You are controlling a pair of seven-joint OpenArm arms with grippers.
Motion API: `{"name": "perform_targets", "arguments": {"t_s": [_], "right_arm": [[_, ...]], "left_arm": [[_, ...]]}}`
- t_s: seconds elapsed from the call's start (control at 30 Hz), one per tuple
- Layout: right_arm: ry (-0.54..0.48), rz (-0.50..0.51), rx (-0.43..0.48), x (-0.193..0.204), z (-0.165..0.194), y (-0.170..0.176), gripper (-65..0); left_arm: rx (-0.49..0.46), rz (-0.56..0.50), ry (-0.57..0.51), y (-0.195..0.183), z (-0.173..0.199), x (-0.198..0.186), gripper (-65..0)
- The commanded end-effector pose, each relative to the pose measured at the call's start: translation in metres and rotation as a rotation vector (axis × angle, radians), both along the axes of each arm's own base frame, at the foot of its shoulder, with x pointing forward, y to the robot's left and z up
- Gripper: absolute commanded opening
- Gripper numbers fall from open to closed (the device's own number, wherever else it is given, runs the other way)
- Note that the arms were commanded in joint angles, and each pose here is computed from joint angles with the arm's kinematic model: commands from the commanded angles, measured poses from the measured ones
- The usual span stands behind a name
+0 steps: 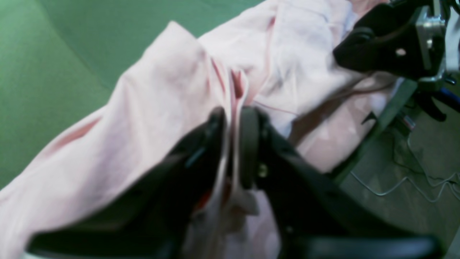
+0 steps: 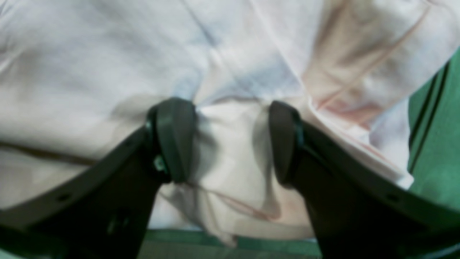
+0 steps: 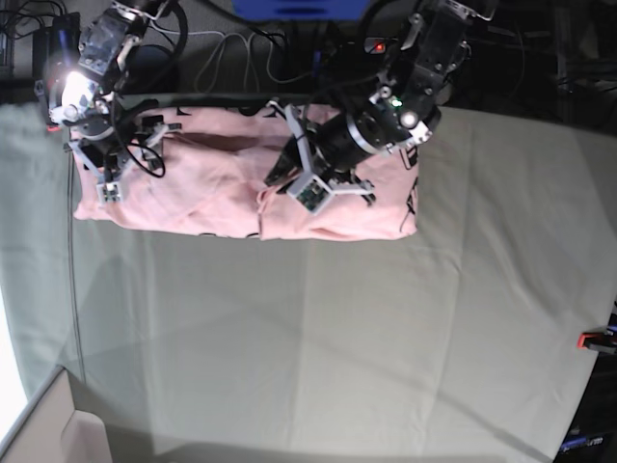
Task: Layout the t-shirt on the table in an organized manner, then fold the t-shirt properly
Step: 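Grasp the strip end with the left gripper and fold it toward the right gripper, then press the folded half flat and release with the left gripper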
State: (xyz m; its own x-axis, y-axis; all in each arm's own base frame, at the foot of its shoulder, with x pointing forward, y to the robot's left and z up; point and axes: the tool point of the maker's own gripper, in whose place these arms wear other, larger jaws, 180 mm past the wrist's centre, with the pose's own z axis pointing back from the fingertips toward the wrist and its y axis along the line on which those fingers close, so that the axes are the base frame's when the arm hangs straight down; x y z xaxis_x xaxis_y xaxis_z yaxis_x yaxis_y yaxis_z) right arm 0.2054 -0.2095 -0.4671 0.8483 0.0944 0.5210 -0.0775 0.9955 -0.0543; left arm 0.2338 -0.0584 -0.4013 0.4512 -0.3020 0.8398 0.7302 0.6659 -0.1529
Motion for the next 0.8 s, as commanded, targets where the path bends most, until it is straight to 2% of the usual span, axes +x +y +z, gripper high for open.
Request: {"name": "perform_targets", "arguments": {"t_s": [0.0, 0.1, 0.23, 0.4, 0.53, 0.67, 0.77], "right_arm": [[-0.016, 0.002, -0.008, 0.004, 0.005, -0.001, -30.9], [-0.015, 0.002, -0.008, 0.003, 0.005, -0.001, -30.9], [-0.015, 0.002, -0.008, 0.003, 0.005, -0.001, -30.9], [-0.029, -0.006, -0.019, 0.006, 0.010, -0.006, -31.0], [-0.080, -0.007, -0.061, 0.015, 0.029, -0.014, -30.7], [-0.131, -0.007, -0.103, 0.023, 0.050, -0.021, -30.8], [-0.159, -0.009, -0.128, 0.026, 0.062, -0.025, -30.9]], "left_arm": [[-0.048, 0.001, -0.038, -0.007, 0.015, 0.007, -52.2], [-0.048, 0.001, -0.040, -0.007, 0.015, 0.008, -47.6], [-0.058, 0.003, -0.055, -0.008, 0.022, 0.010, -45.3], [-0.086, 0.010, -0.133, -0.005, 0.050, 0.017, -42.8], [-0.058, 0.095, -0.165, 0.030, 0.058, 0.028, -42.8], [-0.023, 0.164, -0.149, 0.057, 0.048, 0.037, -42.8], [0.007, 0.174, -0.091, 0.065, 0.025, 0.030, -42.9]]}}
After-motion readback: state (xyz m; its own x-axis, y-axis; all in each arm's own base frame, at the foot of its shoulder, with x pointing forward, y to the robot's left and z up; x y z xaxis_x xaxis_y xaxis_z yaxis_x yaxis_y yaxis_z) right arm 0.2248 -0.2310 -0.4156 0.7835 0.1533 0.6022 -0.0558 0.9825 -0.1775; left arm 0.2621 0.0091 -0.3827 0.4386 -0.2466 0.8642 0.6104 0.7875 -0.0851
